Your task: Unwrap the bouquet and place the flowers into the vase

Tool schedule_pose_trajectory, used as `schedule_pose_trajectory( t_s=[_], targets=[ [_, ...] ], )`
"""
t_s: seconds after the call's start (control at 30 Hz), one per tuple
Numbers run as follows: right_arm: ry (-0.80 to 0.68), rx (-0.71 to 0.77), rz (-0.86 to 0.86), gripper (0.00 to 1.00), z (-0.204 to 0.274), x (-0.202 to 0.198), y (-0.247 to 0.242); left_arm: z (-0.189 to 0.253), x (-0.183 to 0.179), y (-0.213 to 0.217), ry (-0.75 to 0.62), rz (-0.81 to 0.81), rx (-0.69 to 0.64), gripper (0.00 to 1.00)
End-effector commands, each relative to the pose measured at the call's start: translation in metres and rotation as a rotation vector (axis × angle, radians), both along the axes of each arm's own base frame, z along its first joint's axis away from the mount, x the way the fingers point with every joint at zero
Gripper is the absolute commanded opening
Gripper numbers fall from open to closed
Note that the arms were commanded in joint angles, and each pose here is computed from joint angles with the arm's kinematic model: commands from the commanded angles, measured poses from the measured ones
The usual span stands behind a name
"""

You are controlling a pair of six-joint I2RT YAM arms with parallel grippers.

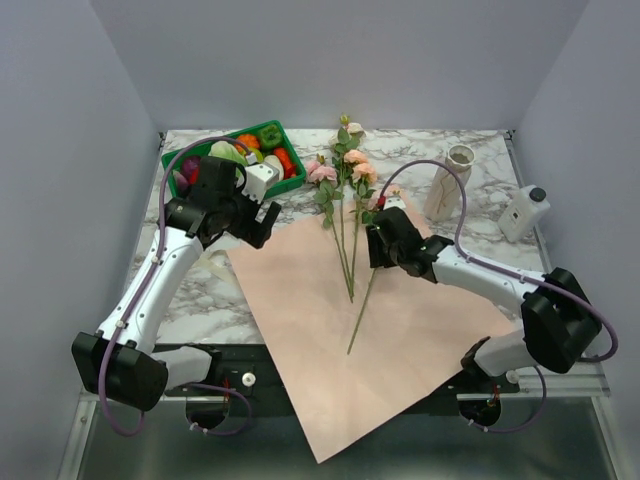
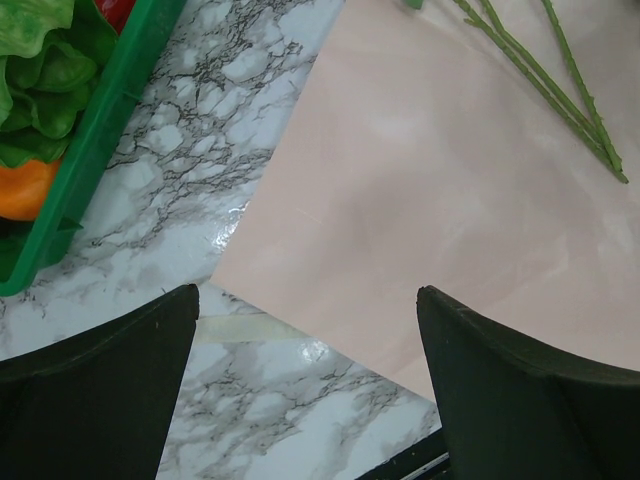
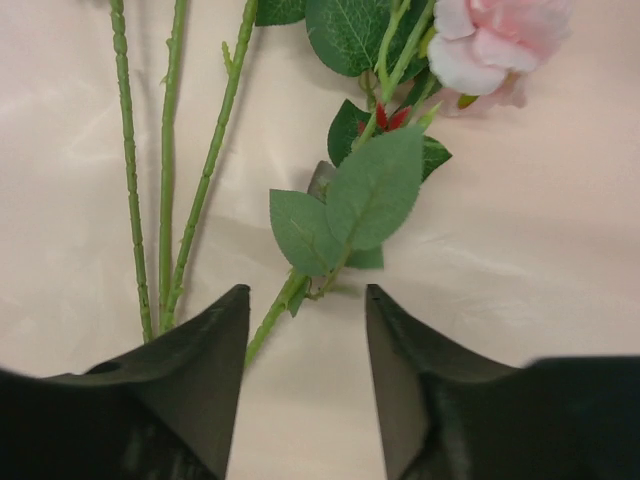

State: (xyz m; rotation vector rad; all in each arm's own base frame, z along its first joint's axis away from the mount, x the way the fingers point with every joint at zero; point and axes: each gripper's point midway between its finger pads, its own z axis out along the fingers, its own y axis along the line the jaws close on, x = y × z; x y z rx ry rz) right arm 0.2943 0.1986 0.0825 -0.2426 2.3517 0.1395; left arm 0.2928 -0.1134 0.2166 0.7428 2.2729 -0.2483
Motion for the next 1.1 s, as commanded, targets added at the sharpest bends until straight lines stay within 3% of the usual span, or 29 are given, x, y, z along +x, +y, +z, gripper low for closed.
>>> schedule_pose_trajectory(
  t_s=[0.0, 0.5, 0.67, 0.97, 1.0, 1.07],
  targets=[
    [0.044, -0.011, -0.007, 0.65, 0.004, 0.001, 0.005, 0.005, -0.002, 0.001, -0.028, -0.008, -0.012, 0.99],
    [0.125, -0.086, -0.132, 0.65, -0.034, 0.024, -0.006, 0.012, -0.002, 0.0, -0.037, -0.019, -0.011, 0.99],
    [0.133, -0.071, -0.156, 0.59, -0.047, 0.031, -0.005, 0.013, -0.002, 0.001, -0.037, -0.02, -0.007, 0.99],
    [0.126, 0.0, -0.169, 0.33, -0.047, 0.037, 0.007, 0.015, -0.003, 0.001, -0.032, -0.025, -0.001, 0.99],
    [0.123, -0.004, -0.178, 0.24, -0.047, 0.037, 0.006, 0.016, -0.003, 0.001, -0.034, -0.026, 0.0, 0.99],
    [0.092, 0.017, -0.19, 0.15, -0.036, 0.039, 0.005, 0.016, -0.004, 0.001, -0.033, -0.026, -0.002, 0.99]
  ],
)
